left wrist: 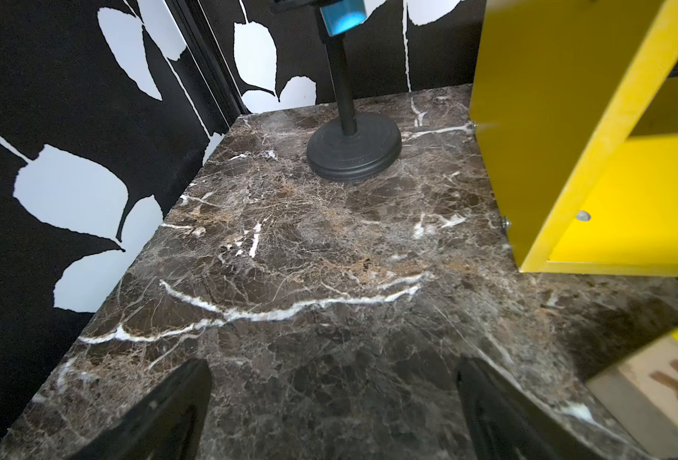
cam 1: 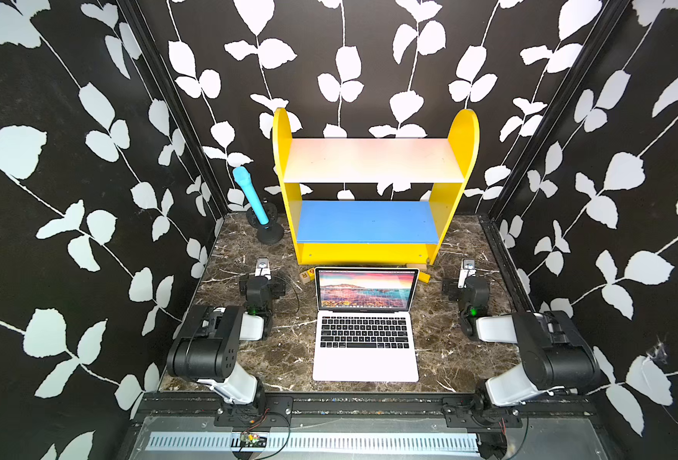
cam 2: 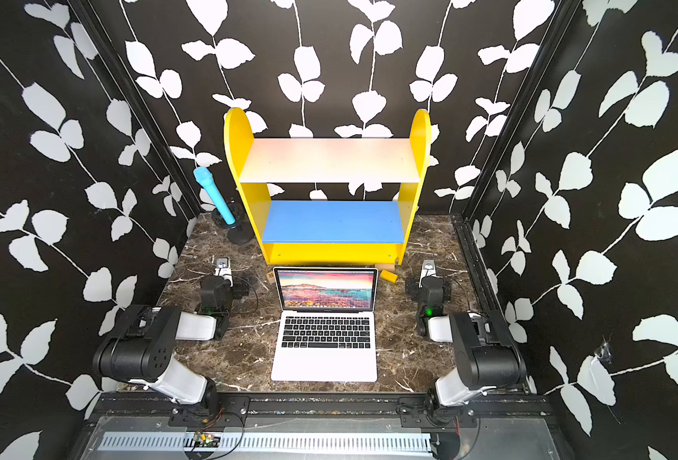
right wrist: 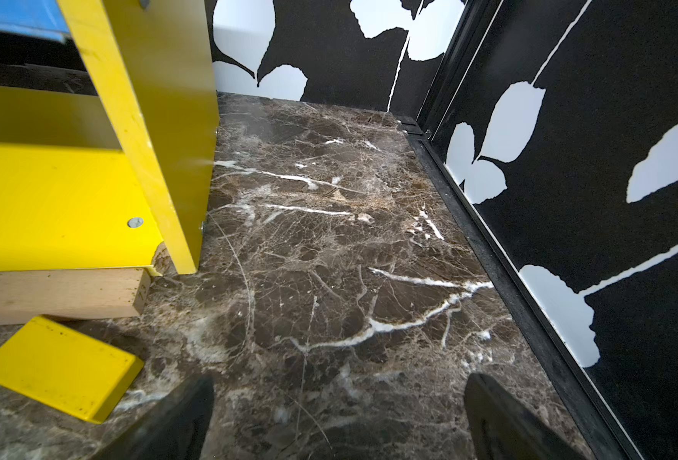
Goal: Close the laptop lid and set it aside
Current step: Close the lid of the laptop.
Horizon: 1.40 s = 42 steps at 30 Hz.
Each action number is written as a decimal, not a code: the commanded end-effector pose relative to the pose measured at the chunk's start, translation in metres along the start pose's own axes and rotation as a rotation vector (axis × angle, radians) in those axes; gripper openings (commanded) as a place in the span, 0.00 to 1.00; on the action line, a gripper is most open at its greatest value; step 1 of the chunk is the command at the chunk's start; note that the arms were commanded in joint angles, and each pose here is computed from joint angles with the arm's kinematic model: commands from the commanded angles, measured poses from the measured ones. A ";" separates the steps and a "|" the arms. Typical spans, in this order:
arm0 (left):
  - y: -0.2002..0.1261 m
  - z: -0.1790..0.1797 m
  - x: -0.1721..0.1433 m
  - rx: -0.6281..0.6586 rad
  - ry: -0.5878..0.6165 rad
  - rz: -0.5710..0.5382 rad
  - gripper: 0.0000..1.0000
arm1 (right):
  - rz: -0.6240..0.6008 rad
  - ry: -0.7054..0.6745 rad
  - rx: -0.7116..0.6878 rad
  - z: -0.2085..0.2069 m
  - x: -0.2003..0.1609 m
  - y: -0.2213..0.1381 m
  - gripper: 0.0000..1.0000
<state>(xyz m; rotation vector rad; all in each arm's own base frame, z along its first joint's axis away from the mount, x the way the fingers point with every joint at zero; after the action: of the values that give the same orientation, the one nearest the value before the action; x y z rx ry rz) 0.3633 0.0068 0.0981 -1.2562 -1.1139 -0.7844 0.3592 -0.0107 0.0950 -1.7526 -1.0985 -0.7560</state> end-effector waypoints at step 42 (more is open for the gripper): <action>-0.117 0.015 0.072 0.060 -0.723 0.067 0.98 | 0.111 0.655 0.299 -0.024 0.101 -0.080 1.00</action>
<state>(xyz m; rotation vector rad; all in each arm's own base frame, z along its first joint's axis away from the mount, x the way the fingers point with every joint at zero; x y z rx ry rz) 0.2839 0.0220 0.2176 -1.3999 -1.6652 -0.3773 0.3350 0.0012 0.2202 -1.3168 -0.6876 -1.0043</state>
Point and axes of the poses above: each gripper's point midway between its finger pads, its own y axis out along the fingers, its own z axis along the line the jaws close on, x = y × z, the point moved 3 cm from there along -y, back along the fingers, and after that the axes turned 15 degrees about -y, right-handed, at the moved point
